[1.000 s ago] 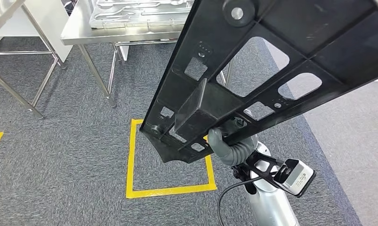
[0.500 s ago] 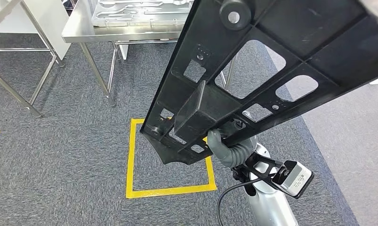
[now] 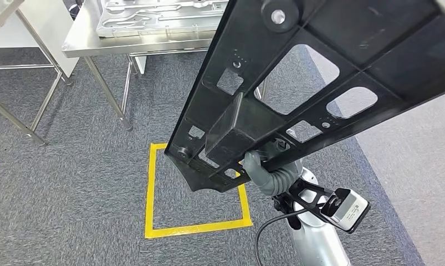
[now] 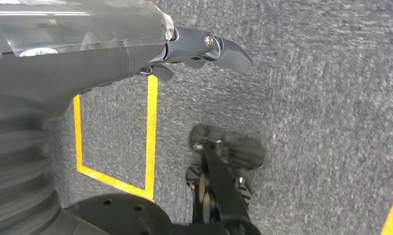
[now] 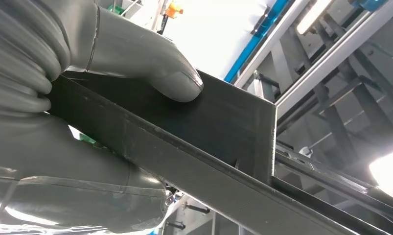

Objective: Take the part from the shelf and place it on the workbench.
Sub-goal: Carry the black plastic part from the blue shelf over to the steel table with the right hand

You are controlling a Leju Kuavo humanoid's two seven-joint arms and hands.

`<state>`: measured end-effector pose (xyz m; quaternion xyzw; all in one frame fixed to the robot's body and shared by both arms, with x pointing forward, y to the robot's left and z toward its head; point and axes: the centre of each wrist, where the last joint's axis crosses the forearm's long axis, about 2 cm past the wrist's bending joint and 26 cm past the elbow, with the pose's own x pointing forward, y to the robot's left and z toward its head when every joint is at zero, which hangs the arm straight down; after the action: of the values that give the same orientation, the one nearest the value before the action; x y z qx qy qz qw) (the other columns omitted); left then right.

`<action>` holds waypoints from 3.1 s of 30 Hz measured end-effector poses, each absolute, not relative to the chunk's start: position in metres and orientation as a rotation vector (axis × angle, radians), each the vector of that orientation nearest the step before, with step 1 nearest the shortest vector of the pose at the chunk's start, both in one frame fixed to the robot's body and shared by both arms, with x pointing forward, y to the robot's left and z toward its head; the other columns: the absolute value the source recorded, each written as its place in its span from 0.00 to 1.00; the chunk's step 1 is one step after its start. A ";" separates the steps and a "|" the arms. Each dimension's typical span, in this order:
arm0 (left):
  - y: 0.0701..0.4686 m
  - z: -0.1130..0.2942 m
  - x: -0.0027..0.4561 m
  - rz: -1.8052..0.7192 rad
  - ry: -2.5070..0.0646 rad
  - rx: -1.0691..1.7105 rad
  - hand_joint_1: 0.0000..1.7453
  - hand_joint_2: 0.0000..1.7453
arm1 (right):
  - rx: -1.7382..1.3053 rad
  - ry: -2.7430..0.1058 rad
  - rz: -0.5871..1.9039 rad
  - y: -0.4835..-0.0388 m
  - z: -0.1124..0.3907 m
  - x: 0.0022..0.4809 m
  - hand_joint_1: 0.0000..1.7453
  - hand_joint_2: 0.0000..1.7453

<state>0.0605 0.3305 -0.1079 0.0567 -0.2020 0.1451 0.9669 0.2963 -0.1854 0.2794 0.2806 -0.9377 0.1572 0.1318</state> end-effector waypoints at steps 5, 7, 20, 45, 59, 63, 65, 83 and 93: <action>0.331 -0.108 0.061 0.294 -0.409 0.115 0.00 1.00 | 0.815 -2.724 0.456 -0.185 0.280 0.296 1.00 1.00; 0.330 -0.108 0.061 0.294 -0.410 0.114 0.00 1.00 | 0.815 -2.728 0.457 -0.185 0.281 0.296 1.00 1.00; 0.330 -0.108 0.062 0.292 -0.413 0.112 0.00 1.00 | 0.815 -2.721 0.446 -0.185 0.278 0.295 1.00 1.00; 0.328 -0.108 0.063 0.284 -0.417 0.107 0.00 1.00 | 0.730 -2.708 0.438 -0.191 0.270 0.296 1.00 1.00; 0.325 -0.108 0.065 0.282 -0.423 0.102 0.00 1.00 | 0.758 -2.694 0.424 -0.194 0.268 0.297 1.00 1.00; 0.327 -0.107 0.066 0.280 -0.424 0.105 0.00 1.00 | 0.759 -2.694 0.423 -0.194 0.268 0.298 1.00 1.00; 0.327 -0.107 0.066 0.279 -0.424 0.106 0.00 1.00 | 0.757 -2.693 0.422 -0.195 0.267 0.298 1.00 1.00; 0.325 -0.107 0.068 0.283 -0.429 0.101 0.00 1.00 | 0.755 -2.684 0.420 -0.199 0.266 0.301 1.00 1.00; 0.325 -0.108 0.064 0.285 -0.424 0.102 0.00 1.00 | 0.749 -2.672 0.421 -0.198 0.263 0.302 1.00 1.00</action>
<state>0.0645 0.3248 -0.1077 0.0502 -0.2095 0.1409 0.9663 0.3025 -0.1983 0.2630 0.2631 -0.9387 0.1479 0.1664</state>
